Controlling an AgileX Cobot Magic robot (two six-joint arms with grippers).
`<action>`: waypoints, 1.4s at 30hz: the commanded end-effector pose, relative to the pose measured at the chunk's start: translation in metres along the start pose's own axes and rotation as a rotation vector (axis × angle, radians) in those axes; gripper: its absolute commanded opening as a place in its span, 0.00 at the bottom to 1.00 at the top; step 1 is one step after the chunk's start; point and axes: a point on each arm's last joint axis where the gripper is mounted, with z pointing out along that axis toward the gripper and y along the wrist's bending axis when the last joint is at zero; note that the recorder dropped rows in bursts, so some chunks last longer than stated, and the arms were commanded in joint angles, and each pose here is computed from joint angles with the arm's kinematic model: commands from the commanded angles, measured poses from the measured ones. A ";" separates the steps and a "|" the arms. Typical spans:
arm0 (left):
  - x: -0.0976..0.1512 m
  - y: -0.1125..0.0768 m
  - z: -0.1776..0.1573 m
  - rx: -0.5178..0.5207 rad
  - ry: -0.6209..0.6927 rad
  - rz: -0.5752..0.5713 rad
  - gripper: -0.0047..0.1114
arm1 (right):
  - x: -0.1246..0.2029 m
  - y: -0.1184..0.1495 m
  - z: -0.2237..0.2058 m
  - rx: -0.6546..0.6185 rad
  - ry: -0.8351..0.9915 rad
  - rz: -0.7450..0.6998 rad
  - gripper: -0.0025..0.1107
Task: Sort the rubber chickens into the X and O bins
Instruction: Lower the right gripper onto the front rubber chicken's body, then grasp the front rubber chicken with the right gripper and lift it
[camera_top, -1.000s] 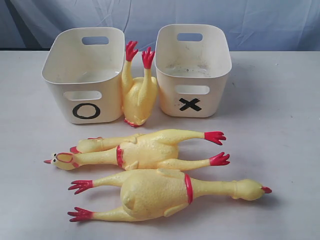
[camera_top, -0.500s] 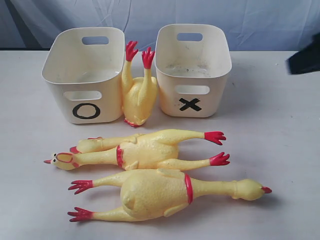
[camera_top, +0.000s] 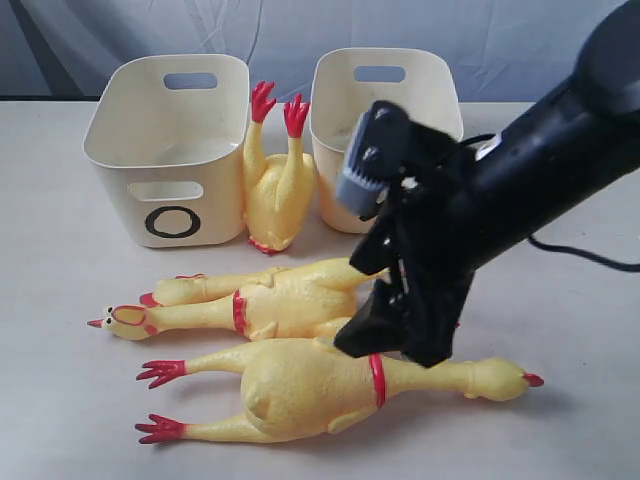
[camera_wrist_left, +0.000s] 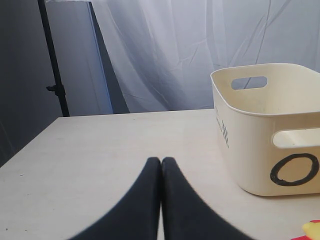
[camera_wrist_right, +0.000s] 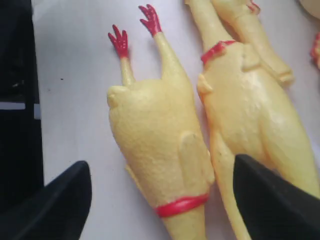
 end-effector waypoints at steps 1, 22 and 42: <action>-0.002 0.000 -0.001 0.008 -0.016 0.002 0.04 | -0.013 0.009 0.027 0.075 0.036 -0.214 0.67; -0.002 0.000 -0.001 0.008 -0.016 0.002 0.04 | 0.025 0.009 0.125 -0.129 0.341 -0.146 0.71; -0.002 0.000 -0.001 0.008 -0.016 0.002 0.04 | -0.127 0.026 0.052 -0.496 -0.206 -0.194 0.05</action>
